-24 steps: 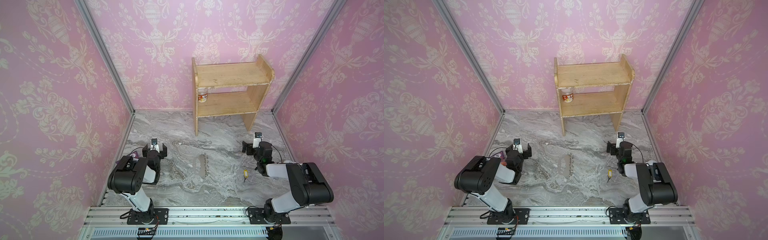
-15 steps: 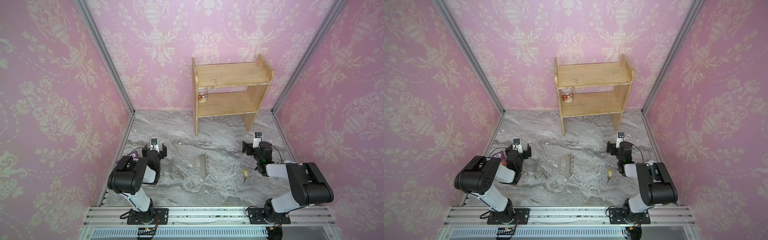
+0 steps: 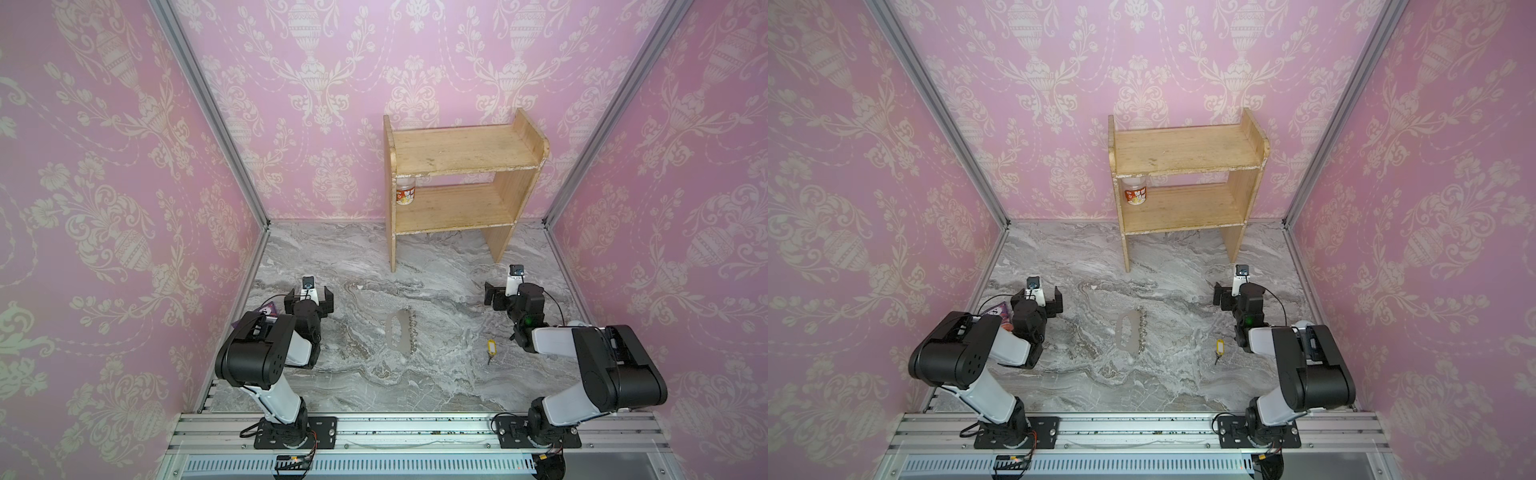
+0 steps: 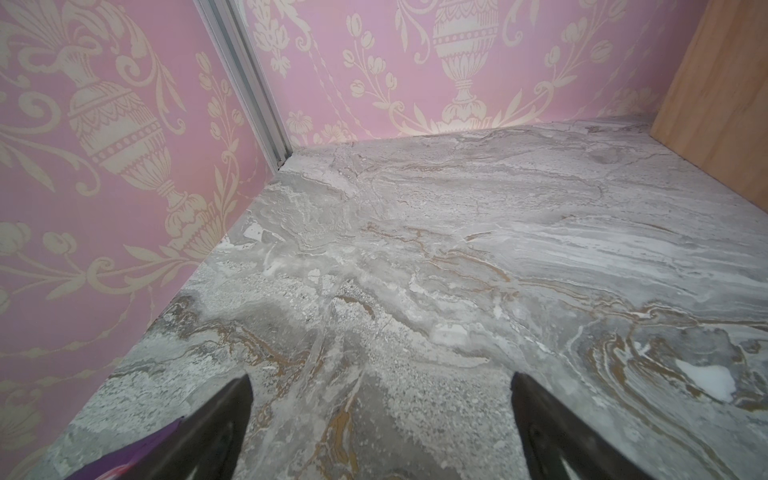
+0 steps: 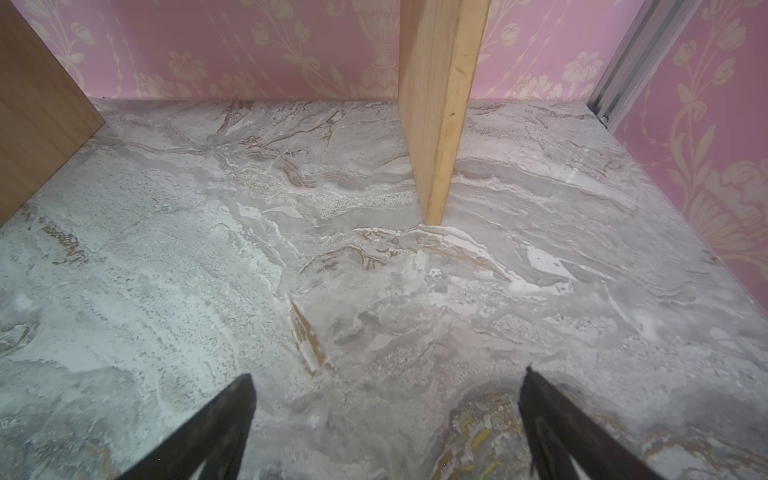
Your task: Put the keys on the keyring
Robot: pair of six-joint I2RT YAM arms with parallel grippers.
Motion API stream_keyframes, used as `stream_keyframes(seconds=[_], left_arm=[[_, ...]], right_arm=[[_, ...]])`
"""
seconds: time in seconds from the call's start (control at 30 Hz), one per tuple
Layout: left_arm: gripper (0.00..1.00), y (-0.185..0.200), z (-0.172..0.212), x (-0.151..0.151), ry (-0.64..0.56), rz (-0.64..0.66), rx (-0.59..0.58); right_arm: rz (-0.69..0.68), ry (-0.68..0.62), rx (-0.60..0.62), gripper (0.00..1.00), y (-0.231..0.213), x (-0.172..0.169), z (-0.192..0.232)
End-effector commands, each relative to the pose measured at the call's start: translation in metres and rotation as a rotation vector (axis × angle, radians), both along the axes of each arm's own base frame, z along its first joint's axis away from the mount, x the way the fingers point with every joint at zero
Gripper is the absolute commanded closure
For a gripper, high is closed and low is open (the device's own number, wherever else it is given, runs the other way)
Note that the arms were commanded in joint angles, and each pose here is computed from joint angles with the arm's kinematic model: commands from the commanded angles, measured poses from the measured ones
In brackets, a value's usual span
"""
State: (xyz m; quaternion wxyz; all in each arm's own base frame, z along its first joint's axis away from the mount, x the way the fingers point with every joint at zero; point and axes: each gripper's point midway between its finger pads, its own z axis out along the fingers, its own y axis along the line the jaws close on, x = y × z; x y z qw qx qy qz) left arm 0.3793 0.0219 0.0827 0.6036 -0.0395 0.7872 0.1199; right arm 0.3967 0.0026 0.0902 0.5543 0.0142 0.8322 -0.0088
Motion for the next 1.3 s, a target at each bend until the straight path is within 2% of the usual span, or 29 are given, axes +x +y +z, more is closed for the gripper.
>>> stream_keyframes(seconds=[0.0,0.57,0.7,0.77,0.87,0.9,1.03,1.1,1.17,1.27], left_arm=[[0.01,0.004,0.006,0.002,-0.012,0.021,-0.013],[0.01,0.005,0.005,0.004,-0.002,0.02,-0.019],[0.01,0.008,0.019,-0.007,-0.071,0.055,-0.007],[0.01,0.0,0.032,-0.009,-0.084,0.065,0.063],[0.01,-0.036,0.052,0.0,-0.012,-0.023,0.205],[0.01,-0.043,0.06,0.002,0.009,-0.038,0.207],[0.01,-0.076,0.08,0.001,0.104,-0.185,0.064],[0.01,-0.101,0.081,-0.007,0.191,-0.264,-0.013],[0.01,-0.129,0.069,-0.02,0.304,-0.341,-0.043],[0.01,-0.17,0.035,-0.048,0.504,-0.444,-0.017]], right_arm=[[-0.025,-0.005,0.007,0.0,-0.004,-0.003,0.003],[-0.013,0.006,0.002,0.0,-0.002,-0.003,0.006],[-0.1,0.093,-0.048,0.0,-0.008,-0.002,0.046],[-0.108,0.124,-0.081,0.0,-0.006,-0.009,0.065],[-0.104,0.136,-0.031,0.0,0.002,-0.019,0.083],[-0.099,0.137,-0.017,0.0,0.006,-0.022,0.086],[-0.045,0.239,0.014,0.0,0.027,-0.032,0.08],[-0.009,0.304,0.016,0.0,0.042,-0.039,0.074],[0.024,0.345,0.018,0.0,0.054,-0.047,0.072],[0.063,0.373,0.035,0.0,0.068,-0.057,0.073]])
